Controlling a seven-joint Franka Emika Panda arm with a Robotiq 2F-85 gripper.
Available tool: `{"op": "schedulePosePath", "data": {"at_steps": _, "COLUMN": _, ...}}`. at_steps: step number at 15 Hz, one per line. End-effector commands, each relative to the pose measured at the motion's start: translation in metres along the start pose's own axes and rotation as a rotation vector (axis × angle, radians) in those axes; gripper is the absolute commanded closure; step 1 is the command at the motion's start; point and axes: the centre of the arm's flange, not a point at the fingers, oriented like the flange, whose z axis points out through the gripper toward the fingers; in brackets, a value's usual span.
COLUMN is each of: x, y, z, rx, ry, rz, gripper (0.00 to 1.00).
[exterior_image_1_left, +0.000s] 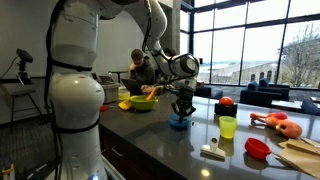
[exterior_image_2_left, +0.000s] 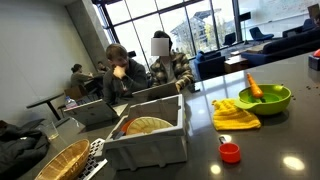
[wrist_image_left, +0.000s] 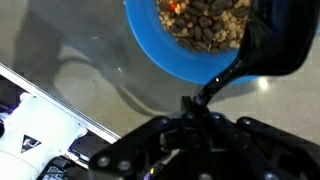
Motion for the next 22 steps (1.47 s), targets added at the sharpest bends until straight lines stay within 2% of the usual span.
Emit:
{"op": "schedulePosePath", "data": {"at_steps": 1, "x": 0.018, "y": 0.007, "z": -0.011, "rx": 0.021, "ry": -0.002, "rz": 0.047, "gripper": 0.99}}
{"op": "schedulePosePath", "data": {"at_steps": 3, "x": 0.02, "y": 0.008, "z": -0.013, "rx": 0.028, "ry": 0.009, "rz": 0.069, "gripper": 0.99}}
{"op": "schedulePosePath", "data": {"at_steps": 7, "x": 0.025, "y": 0.008, "z": -0.016, "rx": 0.077, "ry": 0.095, "rz": 0.159, "gripper": 0.99}}
{"op": "schedulePosePath", "data": {"at_steps": 11, "x": 0.033, "y": 0.011, "z": -0.022, "rx": 0.11, "ry": 0.167, "rz": 0.201, "gripper": 0.99}}
{"op": "schedulePosePath", "data": {"at_steps": 22, "x": 0.035, "y": 0.028, "z": -0.042, "rx": 0.123, "ry": 0.205, "rz": 0.169, "gripper": 0.99}}
